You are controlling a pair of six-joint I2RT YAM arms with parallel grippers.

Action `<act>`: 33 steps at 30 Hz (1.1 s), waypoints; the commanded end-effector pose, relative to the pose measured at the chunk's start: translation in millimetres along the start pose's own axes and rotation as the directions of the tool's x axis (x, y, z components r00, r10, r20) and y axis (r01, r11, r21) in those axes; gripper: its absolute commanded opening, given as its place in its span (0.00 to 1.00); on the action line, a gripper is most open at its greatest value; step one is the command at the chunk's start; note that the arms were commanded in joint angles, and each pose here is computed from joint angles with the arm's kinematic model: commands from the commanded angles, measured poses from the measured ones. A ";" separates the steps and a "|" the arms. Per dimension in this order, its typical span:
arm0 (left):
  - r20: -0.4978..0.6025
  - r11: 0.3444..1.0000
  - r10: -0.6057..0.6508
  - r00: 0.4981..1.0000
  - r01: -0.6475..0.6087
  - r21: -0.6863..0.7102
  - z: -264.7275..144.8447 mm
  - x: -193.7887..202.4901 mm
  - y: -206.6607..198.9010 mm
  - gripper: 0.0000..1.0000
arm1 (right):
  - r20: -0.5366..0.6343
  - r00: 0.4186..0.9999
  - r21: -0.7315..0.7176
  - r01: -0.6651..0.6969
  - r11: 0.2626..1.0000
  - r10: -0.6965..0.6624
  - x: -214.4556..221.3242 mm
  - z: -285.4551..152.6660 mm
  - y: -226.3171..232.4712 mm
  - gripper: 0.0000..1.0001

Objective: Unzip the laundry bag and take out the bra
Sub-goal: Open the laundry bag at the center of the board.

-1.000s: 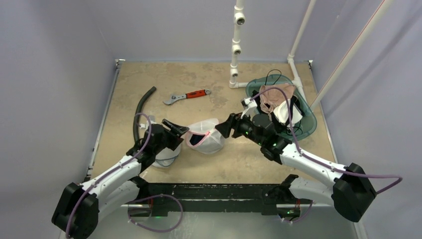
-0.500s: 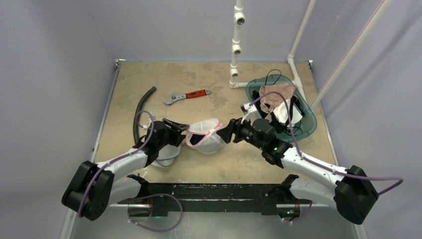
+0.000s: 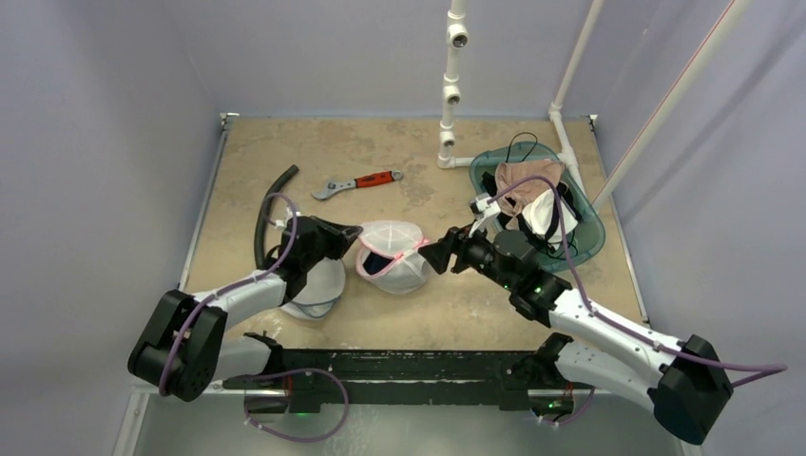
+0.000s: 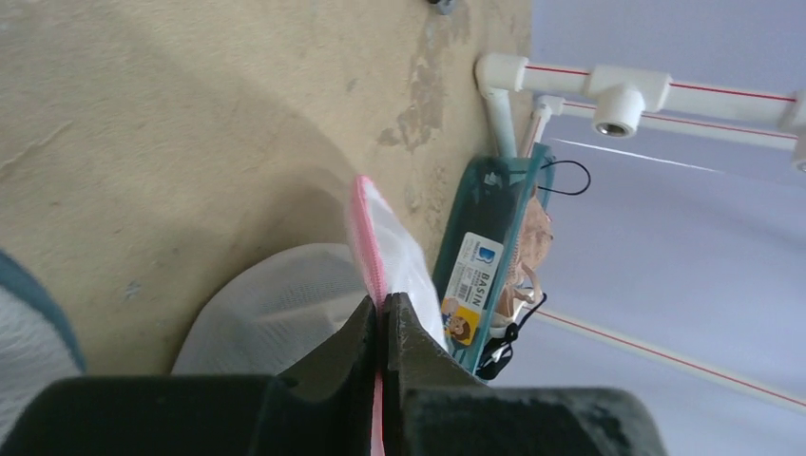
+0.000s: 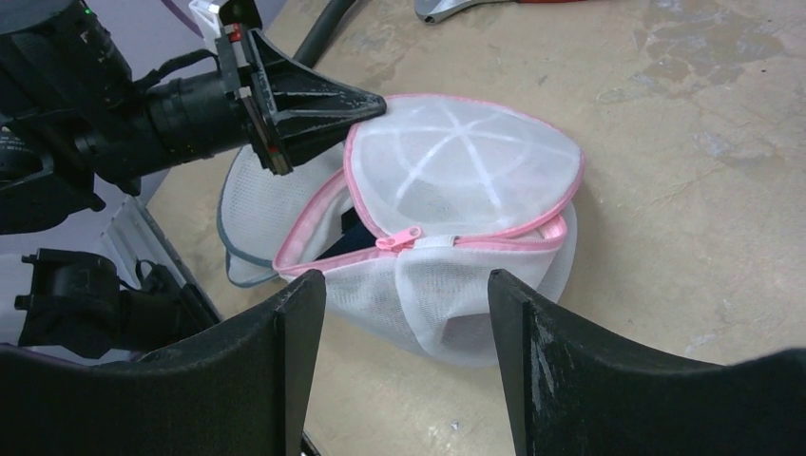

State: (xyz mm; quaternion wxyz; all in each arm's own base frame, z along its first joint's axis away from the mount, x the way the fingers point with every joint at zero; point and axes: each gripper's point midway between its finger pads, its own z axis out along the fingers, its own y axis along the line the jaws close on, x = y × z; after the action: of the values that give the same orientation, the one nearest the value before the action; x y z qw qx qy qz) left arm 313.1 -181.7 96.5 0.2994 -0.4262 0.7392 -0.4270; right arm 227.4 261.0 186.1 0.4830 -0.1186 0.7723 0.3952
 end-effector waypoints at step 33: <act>0.538 -0.535 0.750 -0.385 -0.831 0.151 -164.7 199.7 -113.3 0.08 | 0.312 0.948 0.205 -0.138 0.969 0.069 -67.1 -99.2 -20.7 0.75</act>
State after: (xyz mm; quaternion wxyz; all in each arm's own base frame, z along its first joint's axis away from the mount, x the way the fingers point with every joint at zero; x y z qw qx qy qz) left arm 145.5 -328.2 256.0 0.6238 0.3893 0.6238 -0.2649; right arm 211.0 177.8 233.0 0.5674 0.0100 0.7457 0.3492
